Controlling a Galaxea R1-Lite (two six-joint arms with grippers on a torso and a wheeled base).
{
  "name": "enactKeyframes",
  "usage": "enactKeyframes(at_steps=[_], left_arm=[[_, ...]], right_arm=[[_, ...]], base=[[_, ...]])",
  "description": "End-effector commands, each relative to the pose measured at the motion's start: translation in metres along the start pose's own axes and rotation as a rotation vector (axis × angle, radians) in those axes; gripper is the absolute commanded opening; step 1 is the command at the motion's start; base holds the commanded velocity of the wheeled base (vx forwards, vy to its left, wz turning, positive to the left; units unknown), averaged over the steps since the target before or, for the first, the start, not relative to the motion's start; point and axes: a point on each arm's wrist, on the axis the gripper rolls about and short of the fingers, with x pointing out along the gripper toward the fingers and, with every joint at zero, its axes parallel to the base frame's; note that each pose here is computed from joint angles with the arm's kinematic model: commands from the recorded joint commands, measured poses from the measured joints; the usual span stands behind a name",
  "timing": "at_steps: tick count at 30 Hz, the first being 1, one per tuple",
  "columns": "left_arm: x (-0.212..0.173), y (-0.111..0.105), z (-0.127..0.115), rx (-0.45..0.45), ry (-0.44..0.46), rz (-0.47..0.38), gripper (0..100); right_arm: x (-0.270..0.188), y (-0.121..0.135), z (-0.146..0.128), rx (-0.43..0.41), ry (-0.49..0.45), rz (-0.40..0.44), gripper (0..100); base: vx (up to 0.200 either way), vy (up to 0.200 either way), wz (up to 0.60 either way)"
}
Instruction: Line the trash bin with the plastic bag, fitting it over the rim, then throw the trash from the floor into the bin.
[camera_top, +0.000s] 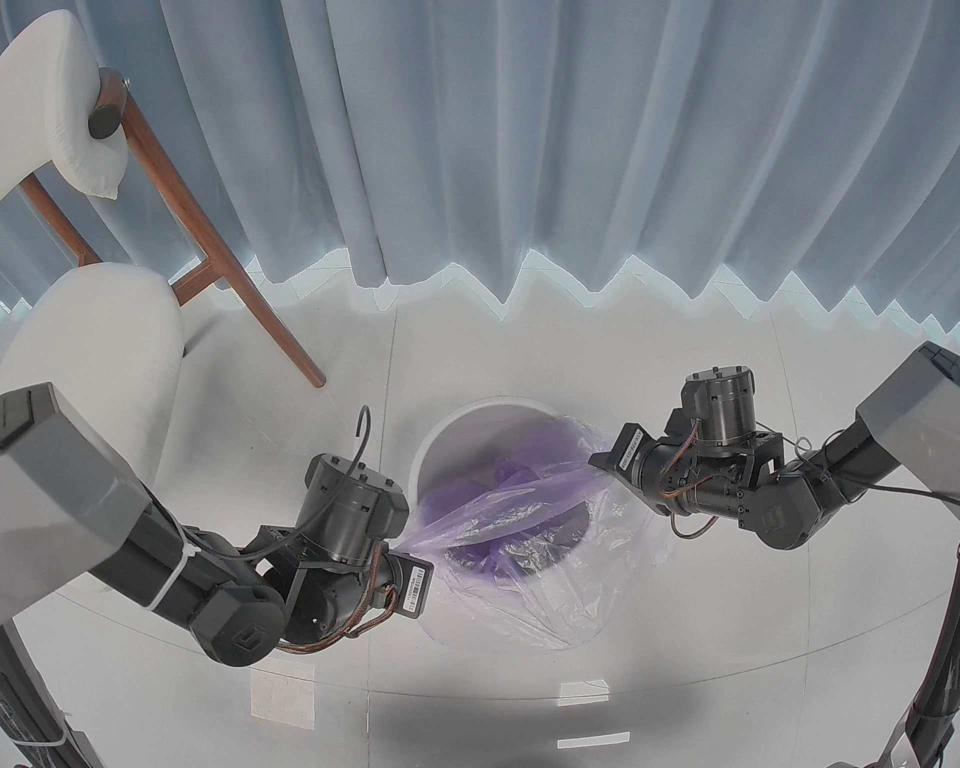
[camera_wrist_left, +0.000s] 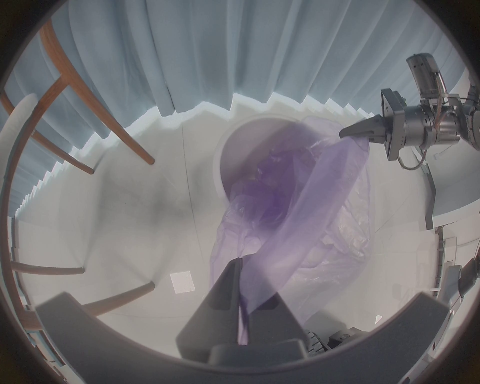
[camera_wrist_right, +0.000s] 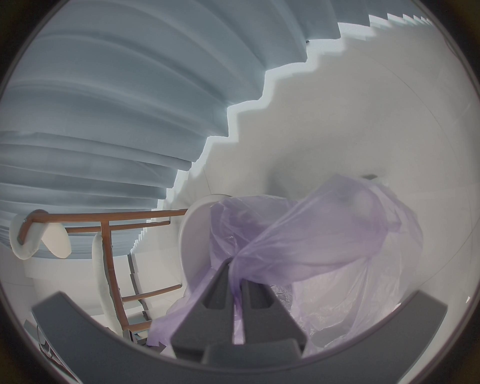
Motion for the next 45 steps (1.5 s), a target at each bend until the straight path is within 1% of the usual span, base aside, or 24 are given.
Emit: enactKeyframes(at_steps=[1,3,10,16,18,22,25,29,37,45], left_arm=[[-0.001,0.001,0.004,-0.005,-0.020,-0.001,0],[-0.001,0.001,0.005,-0.005,-0.035,-0.004,0],[-0.001,-0.001,0.003,-0.005,-0.029,-0.008,0],[0.001,0.002,0.001,-0.002,-0.021,0.015,0],[0.003,0.002,-0.001,0.000,-0.010,0.030,0],[0.003,0.000,0.002,-0.005,-0.022,0.025,0],[0.003,-0.003,0.001,0.000,-0.019,0.018,0],[0.007,-0.006,-0.002,0.005,-0.007,0.012,0],[0.019,-0.006,0.006,-0.016,-0.022,0.023,0],[0.033,-0.002,0.011,-0.033,-0.023,0.041,0]], right_arm=[[-0.004,0.005,0.002,-0.013,-0.010,0.015,0],[-0.004,0.007,0.000,-0.034,-0.006,0.019,0],[-0.003,0.010,-0.003,-0.068,-0.003,0.028,0],[-0.004,0.013,0.000,-0.086,-0.014,0.040,0],[-0.004,0.012,0.001,-0.100,-0.018,0.039,0],[-0.005,0.009,0.005,-0.119,-0.049,0.048,0],[-0.005,0.001,0.012,-0.117,-0.078,0.028,0],[-0.003,-0.006,0.019,-0.136,-0.100,0.015,0],[0.001,-0.001,0.021,-0.156,-0.132,0.056,0],[0.017,0.003,0.022,-0.211,-0.141,0.075,0]], base=[[0.000,0.000,0.00],[0.200,0.200,0.00],[0.200,0.200,0.00],[0.200,0.000,0.00],[0.000,0.000,0.00],[0.000,0.000,0.00],[0.000,0.000,0.00],[0.000,0.000,0.00],[0.000,0.000,0.00],[0.000,0.000,0.00]])
